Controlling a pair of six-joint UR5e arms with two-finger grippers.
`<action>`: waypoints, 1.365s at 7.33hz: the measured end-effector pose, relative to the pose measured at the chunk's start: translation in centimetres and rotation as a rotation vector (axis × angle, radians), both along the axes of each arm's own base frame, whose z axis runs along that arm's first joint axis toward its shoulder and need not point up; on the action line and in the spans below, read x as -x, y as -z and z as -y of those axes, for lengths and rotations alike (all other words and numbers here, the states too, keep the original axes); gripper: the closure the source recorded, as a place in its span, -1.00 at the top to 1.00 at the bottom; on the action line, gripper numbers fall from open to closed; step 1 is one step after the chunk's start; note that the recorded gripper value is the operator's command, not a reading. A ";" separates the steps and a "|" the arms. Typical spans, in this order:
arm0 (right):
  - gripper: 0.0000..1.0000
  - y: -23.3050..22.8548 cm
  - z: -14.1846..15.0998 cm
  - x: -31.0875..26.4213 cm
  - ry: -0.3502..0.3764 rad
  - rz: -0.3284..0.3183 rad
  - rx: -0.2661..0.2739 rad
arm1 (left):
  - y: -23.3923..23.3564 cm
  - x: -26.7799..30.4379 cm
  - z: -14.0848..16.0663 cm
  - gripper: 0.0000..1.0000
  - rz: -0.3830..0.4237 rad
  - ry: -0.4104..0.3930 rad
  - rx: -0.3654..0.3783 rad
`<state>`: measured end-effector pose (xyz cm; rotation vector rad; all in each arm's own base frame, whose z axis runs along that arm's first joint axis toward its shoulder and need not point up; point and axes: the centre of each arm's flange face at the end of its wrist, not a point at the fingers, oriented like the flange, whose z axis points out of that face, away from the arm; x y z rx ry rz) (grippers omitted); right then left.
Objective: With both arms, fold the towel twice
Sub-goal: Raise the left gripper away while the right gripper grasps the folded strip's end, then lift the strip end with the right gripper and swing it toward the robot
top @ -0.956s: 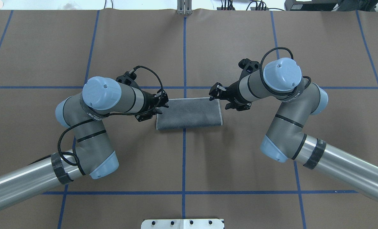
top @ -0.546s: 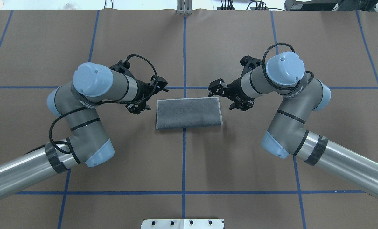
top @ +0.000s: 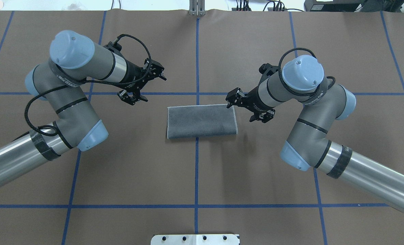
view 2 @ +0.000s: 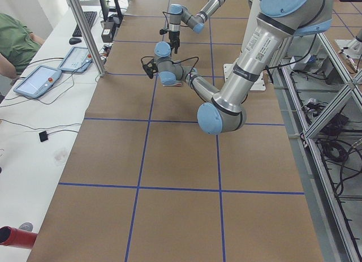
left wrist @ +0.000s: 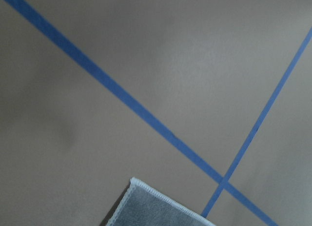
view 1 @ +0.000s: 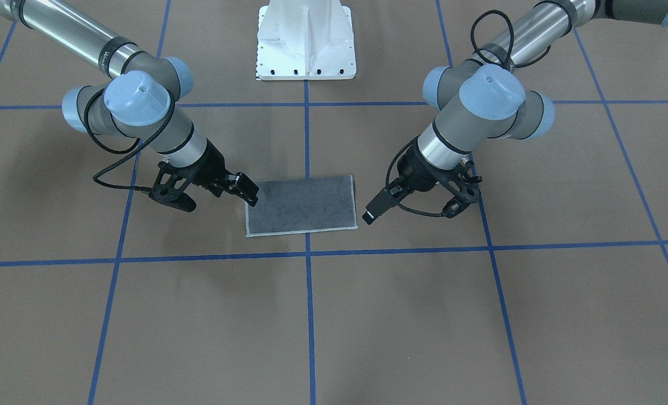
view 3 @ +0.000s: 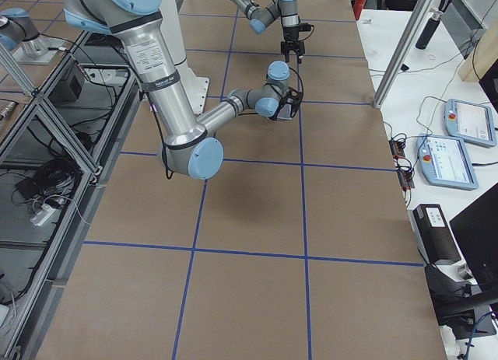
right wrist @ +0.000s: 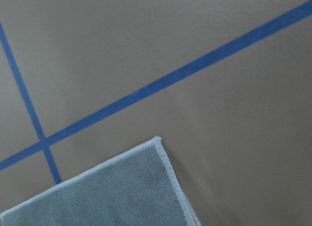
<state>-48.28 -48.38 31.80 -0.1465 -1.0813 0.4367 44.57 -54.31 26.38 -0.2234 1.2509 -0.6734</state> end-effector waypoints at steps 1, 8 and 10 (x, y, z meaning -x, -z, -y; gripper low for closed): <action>0.98 0.0 -0.5 0.6 0.009 -0.005 0.003 | -0.1 0.3 0.2 0.98 0.002 -0.002 -0.004; -0.03 -1.1 -3.6 4.0 0.063 -0.041 0.029 | -0.2 0.5 0.4 0.98 0.003 -0.002 -0.008; -1.00 -1.0 -3.7 4.1 0.065 -0.043 0.031 | -0.2 0.5 0.4 0.98 0.003 -0.002 -0.008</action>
